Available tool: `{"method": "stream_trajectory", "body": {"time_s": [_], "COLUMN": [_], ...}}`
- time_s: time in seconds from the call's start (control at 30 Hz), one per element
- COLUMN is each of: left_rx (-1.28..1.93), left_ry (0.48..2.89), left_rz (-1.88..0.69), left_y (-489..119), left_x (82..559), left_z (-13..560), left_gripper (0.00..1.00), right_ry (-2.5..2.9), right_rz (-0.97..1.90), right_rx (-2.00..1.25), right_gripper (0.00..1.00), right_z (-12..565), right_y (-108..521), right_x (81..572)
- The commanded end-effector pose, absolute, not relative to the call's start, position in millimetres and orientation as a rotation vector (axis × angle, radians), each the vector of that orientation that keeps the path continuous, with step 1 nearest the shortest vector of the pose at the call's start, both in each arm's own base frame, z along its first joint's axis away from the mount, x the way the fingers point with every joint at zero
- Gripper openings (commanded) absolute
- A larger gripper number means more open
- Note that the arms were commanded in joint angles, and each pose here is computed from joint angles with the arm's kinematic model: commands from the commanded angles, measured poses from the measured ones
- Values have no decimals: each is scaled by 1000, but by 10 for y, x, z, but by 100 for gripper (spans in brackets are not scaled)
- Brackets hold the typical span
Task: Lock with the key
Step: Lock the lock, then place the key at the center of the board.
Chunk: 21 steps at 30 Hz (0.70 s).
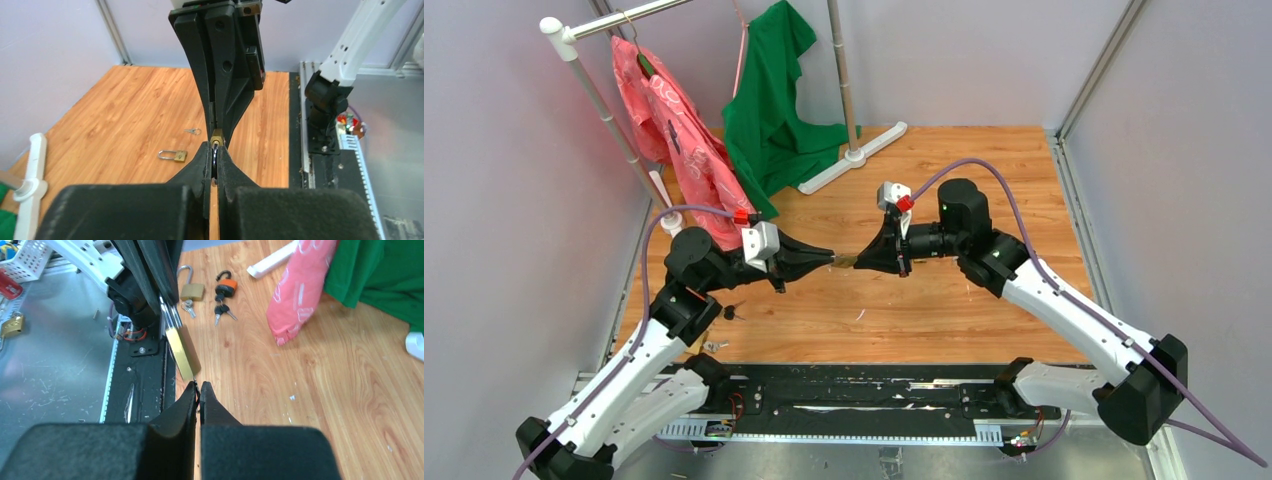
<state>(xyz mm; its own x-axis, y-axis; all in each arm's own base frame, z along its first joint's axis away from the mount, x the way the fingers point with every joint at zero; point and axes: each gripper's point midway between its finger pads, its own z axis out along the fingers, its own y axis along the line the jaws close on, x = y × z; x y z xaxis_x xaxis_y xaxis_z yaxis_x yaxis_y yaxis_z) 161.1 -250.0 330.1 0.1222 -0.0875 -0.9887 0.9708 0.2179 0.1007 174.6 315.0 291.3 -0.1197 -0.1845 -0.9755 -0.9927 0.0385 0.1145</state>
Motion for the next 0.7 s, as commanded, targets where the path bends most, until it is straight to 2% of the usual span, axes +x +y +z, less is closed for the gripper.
{"method": "stream_trajectory", "body": {"time_s": [0.0,0.13,0.23,0.33,0.4,0.5,0.67], "left_rx": [1113,1185,1251,1299,1289,1255,1220], "left_ry": [1073,1113,1178,1198,1214,1249,1257], "left_rz": [-797,-520,-413,-474,-548,-603,-666], "left_y": [-2314,-1977,-1816,-1838,-1879,-1895,-1946], "left_x": [1739,2028,2064,1923,1837,1793,1780], "left_z": [3472,3468,3301,3138,3081,3039,3028], "left_gripper": [0,0,0,0,0,0,0], "right_ry": [1628,1834,1898,2069,2301,2614,2605], "right_rz": [1050,1064,1002,964,885,691,608], "right_rx": [-1146,-993,-935,-722,-429,-69,254], "right_gripper": [0,0,0,0,0,0,0], "right_z": [2442,1963,1737,1536,1231,777,532], "right_y": [2877,2583,2486,2429,2288,1898,1466], "right_x": [2141,2344,2405,2567,2647,2347,2092]}}
